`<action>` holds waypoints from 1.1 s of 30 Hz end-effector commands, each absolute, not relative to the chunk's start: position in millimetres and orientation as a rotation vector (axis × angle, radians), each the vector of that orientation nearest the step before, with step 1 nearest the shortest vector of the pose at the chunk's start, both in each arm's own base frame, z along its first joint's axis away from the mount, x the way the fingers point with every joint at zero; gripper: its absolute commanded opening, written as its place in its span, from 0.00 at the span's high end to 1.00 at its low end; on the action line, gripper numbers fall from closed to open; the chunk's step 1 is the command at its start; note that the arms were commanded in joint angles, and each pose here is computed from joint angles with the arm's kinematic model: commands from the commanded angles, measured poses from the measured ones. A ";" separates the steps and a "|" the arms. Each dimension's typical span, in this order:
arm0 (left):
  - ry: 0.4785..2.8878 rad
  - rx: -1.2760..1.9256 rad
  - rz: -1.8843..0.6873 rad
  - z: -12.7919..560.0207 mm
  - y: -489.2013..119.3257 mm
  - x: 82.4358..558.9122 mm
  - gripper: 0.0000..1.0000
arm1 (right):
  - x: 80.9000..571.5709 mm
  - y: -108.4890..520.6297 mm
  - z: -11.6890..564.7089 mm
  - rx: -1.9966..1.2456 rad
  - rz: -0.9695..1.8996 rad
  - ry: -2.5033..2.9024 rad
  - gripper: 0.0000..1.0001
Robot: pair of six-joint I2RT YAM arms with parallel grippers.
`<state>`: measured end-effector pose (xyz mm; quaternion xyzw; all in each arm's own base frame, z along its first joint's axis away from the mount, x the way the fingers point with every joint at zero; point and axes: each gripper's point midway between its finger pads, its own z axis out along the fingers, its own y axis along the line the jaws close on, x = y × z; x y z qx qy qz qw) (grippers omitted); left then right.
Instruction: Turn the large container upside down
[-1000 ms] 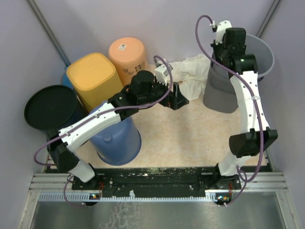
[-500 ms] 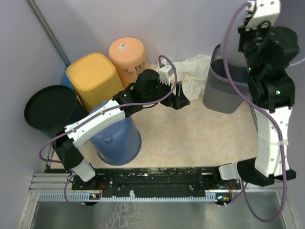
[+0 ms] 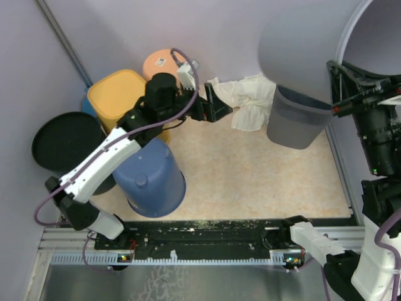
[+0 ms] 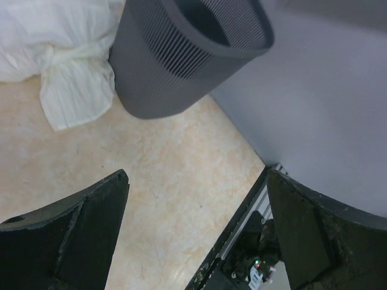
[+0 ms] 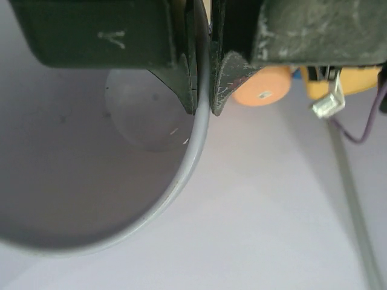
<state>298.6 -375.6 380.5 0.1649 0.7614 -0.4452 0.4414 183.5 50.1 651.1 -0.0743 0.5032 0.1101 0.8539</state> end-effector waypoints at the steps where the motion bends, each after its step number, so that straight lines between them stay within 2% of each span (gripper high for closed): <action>1: 1.662 0.314 -1.109 473.8 -332.9 278.0 0.00 | 150.6 88.7 646.8 -0.299 0.464 1.003 1.00; 6: 1.552 0.223 -1.065 502.7 -300.1 269.9 0.00 | 125.8 108.8 599.0 -0.378 0.615 1.102 1.00; 10: 1.532 0.242 -1.058 502.7 -295.0 264.0 0.00 | 128.4 120.6 535.4 -0.317 0.774 1.252 1.00; 16: 1.624 0.322 -1.083 466.9 -314.4 264.4 0.00 | 120.8 118.3 465.8 -0.015 1.050 1.270 1.00; 26: 1.820 0.448 -1.141 402.0 -349.2 260.5 0.00 | 148.1 75.3 368.9 0.541 1.147 1.210 1.00; 33: 2.001 0.543 -0.889 354.9 -326.3 281.4 0.00 | 175.4 81.2 331.0 0.674 1.221 1.249 1.00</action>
